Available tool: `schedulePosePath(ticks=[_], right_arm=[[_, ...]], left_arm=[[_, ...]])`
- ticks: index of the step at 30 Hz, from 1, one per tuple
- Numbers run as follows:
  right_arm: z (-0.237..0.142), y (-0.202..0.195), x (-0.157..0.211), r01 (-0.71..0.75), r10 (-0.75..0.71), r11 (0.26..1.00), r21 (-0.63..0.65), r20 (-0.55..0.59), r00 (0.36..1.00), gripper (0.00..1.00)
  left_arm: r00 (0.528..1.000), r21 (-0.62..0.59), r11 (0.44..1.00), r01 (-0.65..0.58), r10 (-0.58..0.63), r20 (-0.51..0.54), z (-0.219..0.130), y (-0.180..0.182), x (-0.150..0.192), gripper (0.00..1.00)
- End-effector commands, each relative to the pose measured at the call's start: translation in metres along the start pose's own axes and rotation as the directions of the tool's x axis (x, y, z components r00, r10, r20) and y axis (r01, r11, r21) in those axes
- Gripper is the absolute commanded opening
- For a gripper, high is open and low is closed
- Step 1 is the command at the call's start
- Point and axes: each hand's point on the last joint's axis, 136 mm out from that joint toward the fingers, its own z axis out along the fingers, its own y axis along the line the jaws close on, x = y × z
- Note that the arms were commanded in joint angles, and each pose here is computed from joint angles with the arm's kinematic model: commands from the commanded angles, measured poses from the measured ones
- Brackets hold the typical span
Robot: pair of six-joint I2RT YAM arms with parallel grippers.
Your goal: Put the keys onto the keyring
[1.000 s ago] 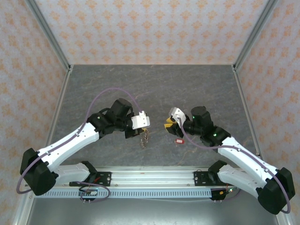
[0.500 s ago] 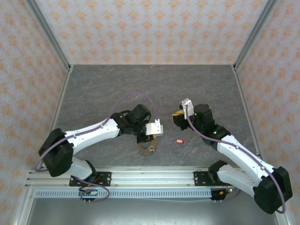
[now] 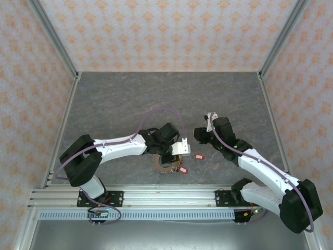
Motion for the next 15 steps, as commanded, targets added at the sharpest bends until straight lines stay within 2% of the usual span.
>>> schedulePosePath(ticks=[1,4,10,13,15], right_arm=[[0.006,-0.007,0.012,-0.112,0.112,0.994,0.020,-0.029,0.993,0.27],[0.012,-0.003,0.026,-0.134,0.132,0.991,-0.011,-0.092,0.987,0.30],[0.018,-0.001,0.044,-0.156,0.150,0.987,-0.028,-0.164,0.975,0.35],[0.021,0.003,0.056,-0.152,0.137,0.987,-0.055,-0.225,0.965,0.37],[0.025,0.006,0.065,-0.150,0.126,0.987,-0.065,-0.277,0.952,0.37]], left_arm=[[0.994,-0.078,0.997,0.030,-0.022,0.104,-0.008,0.013,-0.024,0.08],[0.986,-0.080,0.996,0.050,-0.037,0.165,-0.017,0.009,-0.029,0.16],[0.966,-0.111,0.989,0.094,-0.063,0.253,-0.037,0.005,-0.031,0.19],[0.927,-0.163,0.974,0.158,-0.089,0.366,-0.060,0.009,-0.039,0.20],[0.871,-0.193,0.946,0.259,-0.143,0.471,-0.080,0.018,-0.043,0.20]])
